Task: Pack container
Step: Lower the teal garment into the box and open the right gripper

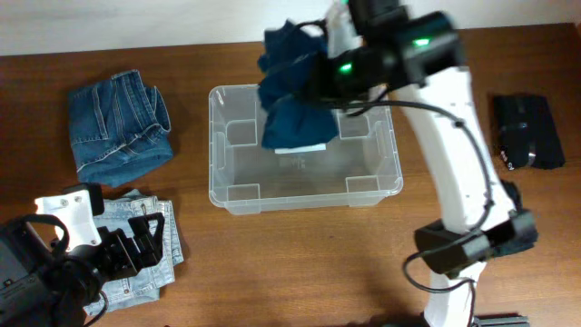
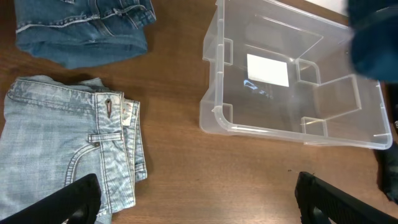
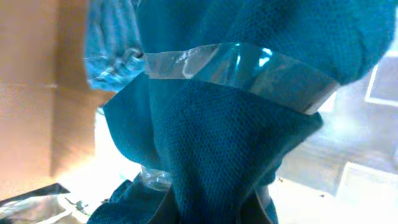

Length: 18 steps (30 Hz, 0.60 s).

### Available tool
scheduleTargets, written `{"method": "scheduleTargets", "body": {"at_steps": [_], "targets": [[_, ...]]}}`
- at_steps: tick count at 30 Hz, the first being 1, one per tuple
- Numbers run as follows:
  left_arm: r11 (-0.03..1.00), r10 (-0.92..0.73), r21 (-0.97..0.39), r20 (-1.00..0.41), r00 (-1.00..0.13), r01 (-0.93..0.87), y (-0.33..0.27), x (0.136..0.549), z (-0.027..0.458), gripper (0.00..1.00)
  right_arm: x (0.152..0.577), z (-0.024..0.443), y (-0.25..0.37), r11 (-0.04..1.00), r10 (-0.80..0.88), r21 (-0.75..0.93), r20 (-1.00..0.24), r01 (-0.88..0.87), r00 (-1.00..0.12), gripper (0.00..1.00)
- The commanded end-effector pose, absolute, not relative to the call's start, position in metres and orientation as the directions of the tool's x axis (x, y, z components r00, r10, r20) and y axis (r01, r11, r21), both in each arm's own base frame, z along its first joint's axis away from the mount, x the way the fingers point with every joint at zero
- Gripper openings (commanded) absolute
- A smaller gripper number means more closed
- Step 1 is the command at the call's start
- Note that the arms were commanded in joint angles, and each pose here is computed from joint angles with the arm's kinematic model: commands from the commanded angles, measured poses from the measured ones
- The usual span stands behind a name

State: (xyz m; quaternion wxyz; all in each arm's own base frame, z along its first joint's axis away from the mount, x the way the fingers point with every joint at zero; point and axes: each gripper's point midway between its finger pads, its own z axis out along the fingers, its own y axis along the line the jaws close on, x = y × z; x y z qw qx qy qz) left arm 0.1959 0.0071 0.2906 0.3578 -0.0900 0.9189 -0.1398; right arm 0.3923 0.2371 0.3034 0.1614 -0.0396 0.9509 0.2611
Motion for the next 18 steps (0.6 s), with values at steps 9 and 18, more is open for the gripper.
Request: {"method": "scheduleTargets", "body": {"at_steps": [9, 18], "targets": [[0.950, -0.252, -0.307, -0.637, -0.728, -0.060, 0.008, 0.196, 0.290, 0.99, 0.396, 0.230, 0.280, 0.925, 0.043, 0.379, -0.199, -0.036, -0.979, 0.06], [0.950, -0.252, -0.307, -0.637, -0.728, -0.060, 0.008, 0.196, 0.290, 1.00, 0.383, 0.198, 0.292, 0.940, 0.001, 0.339, -0.129, -0.043, -0.992, 0.07]]}}
